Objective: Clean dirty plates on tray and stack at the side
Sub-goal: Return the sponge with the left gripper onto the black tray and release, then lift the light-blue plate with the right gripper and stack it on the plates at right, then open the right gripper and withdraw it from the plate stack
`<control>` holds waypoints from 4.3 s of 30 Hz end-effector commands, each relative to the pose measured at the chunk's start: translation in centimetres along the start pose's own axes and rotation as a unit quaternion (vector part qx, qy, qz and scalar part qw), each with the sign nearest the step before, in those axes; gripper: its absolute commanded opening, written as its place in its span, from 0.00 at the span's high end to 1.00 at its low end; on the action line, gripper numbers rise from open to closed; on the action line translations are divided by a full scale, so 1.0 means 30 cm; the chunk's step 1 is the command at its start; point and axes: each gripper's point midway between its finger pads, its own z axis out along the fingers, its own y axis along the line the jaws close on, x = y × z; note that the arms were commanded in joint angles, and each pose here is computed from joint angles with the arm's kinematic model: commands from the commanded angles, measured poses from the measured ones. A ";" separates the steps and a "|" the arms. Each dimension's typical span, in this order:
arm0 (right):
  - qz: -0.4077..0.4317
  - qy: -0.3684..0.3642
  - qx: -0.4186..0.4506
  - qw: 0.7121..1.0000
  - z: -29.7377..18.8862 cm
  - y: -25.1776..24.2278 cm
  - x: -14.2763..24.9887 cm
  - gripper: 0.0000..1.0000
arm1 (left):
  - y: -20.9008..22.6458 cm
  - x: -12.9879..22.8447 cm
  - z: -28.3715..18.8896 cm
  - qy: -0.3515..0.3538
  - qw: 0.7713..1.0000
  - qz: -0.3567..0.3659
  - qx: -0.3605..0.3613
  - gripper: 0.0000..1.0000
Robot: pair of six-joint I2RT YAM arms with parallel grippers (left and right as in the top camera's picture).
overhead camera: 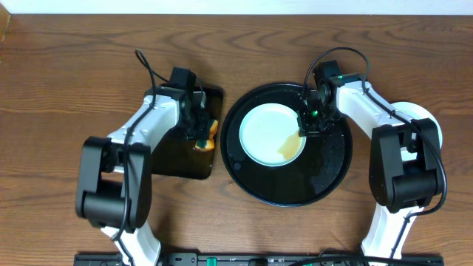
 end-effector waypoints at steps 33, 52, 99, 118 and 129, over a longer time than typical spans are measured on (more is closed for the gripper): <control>-0.080 -0.181 0.071 0.978 -0.331 0.000 -0.127 0.99 | 0.041 0.053 -0.305 -0.067 0.995 -0.052 -0.059 0.21; -0.108 -0.313 0.391 0.859 -0.726 0.023 -0.068 0.99 | 0.041 0.053 -0.305 -0.067 0.995 -0.052 -0.059 0.21; 0.106 -0.329 0.321 0.882 -0.754 -0.265 -0.065 0.99 | 0.041 0.053 -0.305 -0.067 0.995 -0.052 -0.059 0.21; 0.411 -0.289 0.306 0.809 -0.817 -0.909 0.235 0.99 | 0.040 0.053 -0.305 -0.067 0.995 -0.052 -0.059 0.21; 0.428 -0.225 0.294 0.825 -0.683 -0.962 0.262 0.99 | 0.040 0.053 -0.305 -0.067 0.995 -0.052 -0.059 0.21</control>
